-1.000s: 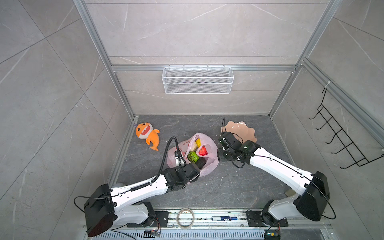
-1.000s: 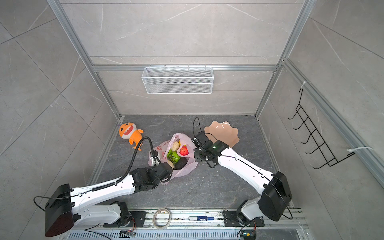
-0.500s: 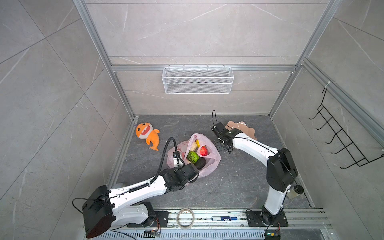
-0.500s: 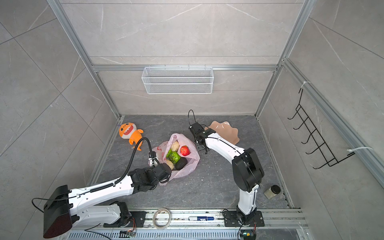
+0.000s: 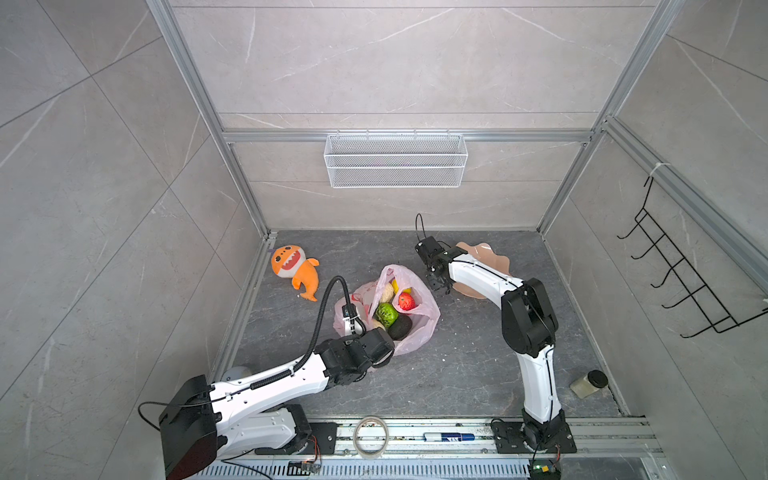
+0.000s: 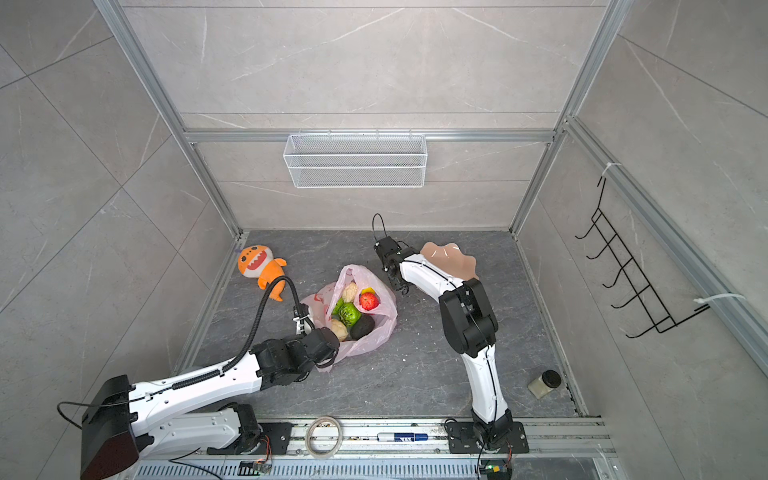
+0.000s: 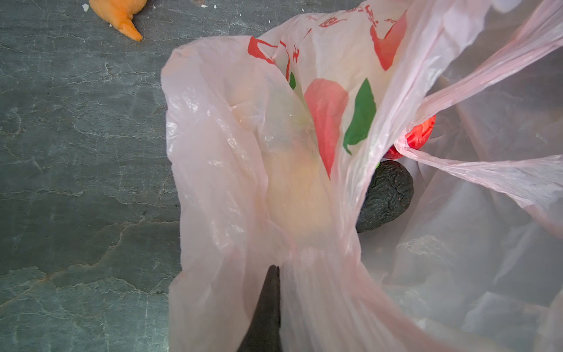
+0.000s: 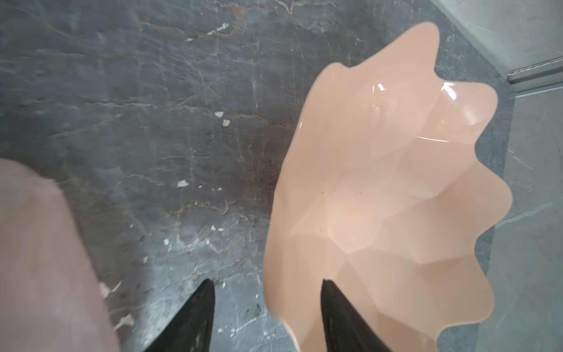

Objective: Take the fake fruits out of the plastic bag
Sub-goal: 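Release the bag with the right gripper and raise it above the bowl, then move the right gripper back over the bag opening while the left holds the bag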

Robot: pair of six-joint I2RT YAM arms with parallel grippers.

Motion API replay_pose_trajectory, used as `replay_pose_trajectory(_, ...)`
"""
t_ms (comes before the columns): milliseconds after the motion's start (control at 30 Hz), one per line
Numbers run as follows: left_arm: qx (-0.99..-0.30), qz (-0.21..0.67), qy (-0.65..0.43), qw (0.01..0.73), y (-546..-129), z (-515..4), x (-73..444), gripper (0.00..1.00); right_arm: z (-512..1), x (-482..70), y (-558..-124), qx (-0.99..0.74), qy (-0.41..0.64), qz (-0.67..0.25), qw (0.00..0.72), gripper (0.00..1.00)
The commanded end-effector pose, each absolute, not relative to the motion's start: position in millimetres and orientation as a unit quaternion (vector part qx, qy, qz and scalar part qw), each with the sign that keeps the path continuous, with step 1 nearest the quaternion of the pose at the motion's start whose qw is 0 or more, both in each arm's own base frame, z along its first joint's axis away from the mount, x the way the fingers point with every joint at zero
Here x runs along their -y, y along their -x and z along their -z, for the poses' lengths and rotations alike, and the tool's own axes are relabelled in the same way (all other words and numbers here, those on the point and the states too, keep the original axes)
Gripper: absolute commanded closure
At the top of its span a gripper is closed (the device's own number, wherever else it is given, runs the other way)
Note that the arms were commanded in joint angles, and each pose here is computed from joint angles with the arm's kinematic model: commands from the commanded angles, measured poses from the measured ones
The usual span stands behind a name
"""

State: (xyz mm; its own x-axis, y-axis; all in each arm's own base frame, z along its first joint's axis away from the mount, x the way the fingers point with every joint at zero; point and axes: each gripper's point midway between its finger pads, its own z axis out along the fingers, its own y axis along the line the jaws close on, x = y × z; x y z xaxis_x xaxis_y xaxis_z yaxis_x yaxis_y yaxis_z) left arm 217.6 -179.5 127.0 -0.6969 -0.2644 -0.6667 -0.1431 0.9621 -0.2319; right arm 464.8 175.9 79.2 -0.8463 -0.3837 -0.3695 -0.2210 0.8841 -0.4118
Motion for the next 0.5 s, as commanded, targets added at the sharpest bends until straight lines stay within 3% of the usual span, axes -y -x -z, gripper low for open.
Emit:
replay_pose_trajectory(0,-0.915,0.079,0.122,0.377,-217,-130,172,0.99,-80,-169,-472,-0.938,0.167,0.212,0.219,0.48)
replay_pose_trajectory(233,-0.915,0.079,0.12,0.377,-217,-130,172,0.99,-68,-162,-478,-0.938,0.17,0.224,0.203,0.68)
replay_pose_trajectory(467,-0.914,0.083,0.119,0.379,-217,-133,173,0.99,-60,-157,-475,-0.939,0.172,0.229,0.19,0.72)
